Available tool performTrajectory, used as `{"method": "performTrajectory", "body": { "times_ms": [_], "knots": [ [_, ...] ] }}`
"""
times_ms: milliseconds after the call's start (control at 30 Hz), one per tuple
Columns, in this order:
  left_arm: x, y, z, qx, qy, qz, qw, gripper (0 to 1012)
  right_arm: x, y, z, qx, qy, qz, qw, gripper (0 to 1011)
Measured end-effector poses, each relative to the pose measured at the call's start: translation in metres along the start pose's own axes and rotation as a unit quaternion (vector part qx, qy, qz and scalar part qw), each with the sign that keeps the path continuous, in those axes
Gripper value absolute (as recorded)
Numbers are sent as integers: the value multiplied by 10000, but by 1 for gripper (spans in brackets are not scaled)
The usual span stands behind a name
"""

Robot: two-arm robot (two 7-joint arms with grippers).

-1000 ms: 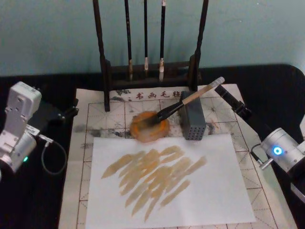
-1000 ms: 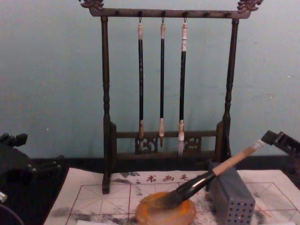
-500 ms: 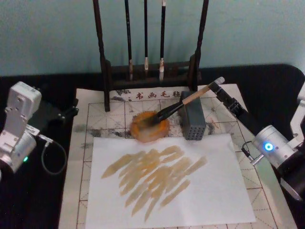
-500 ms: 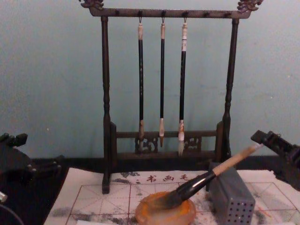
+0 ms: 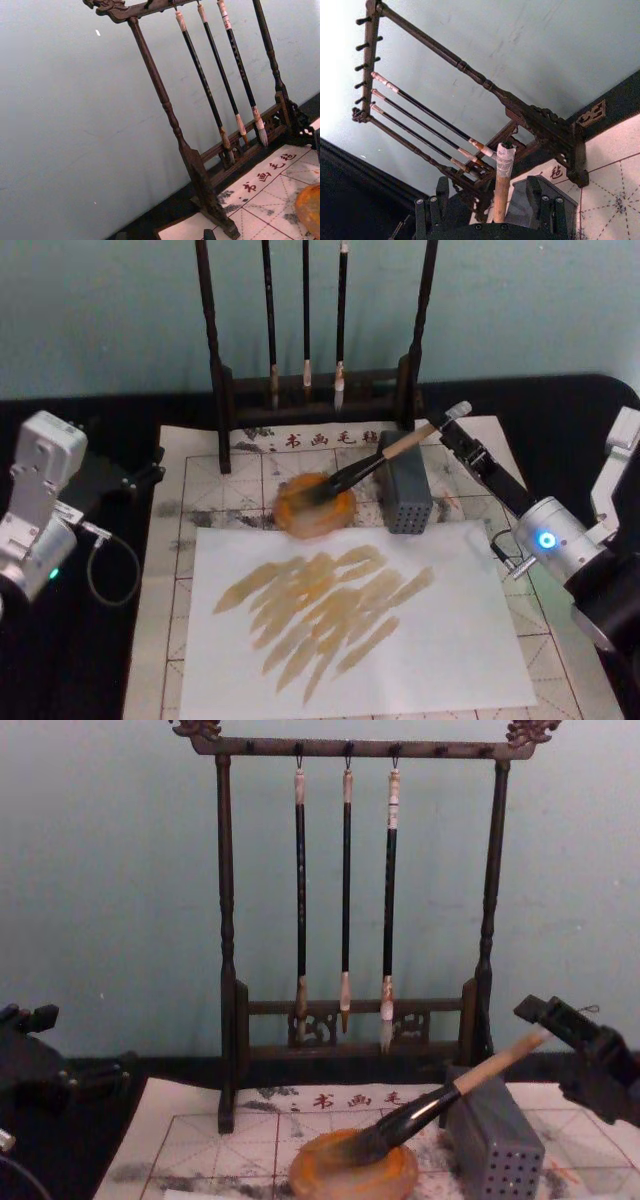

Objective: Pick up the brush from the inkstone, write on the paper, then place the brush back to its original position.

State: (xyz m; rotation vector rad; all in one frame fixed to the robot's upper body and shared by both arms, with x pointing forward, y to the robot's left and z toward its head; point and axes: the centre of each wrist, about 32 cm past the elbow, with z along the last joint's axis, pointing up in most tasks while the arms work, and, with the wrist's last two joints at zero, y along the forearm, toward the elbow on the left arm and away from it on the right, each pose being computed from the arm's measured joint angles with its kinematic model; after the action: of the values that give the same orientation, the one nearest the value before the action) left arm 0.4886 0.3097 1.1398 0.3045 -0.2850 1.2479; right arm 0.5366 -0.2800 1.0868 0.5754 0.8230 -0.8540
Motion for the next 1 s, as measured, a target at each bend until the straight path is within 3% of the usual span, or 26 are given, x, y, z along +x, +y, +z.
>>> {"method": "performTrajectory", "body": {
  "times_ms": [1000],
  "knots": [
    [0,0,0,0,0,0,10000,1001,57,112,1,6,54,34,10000,1000]
  ]
}}
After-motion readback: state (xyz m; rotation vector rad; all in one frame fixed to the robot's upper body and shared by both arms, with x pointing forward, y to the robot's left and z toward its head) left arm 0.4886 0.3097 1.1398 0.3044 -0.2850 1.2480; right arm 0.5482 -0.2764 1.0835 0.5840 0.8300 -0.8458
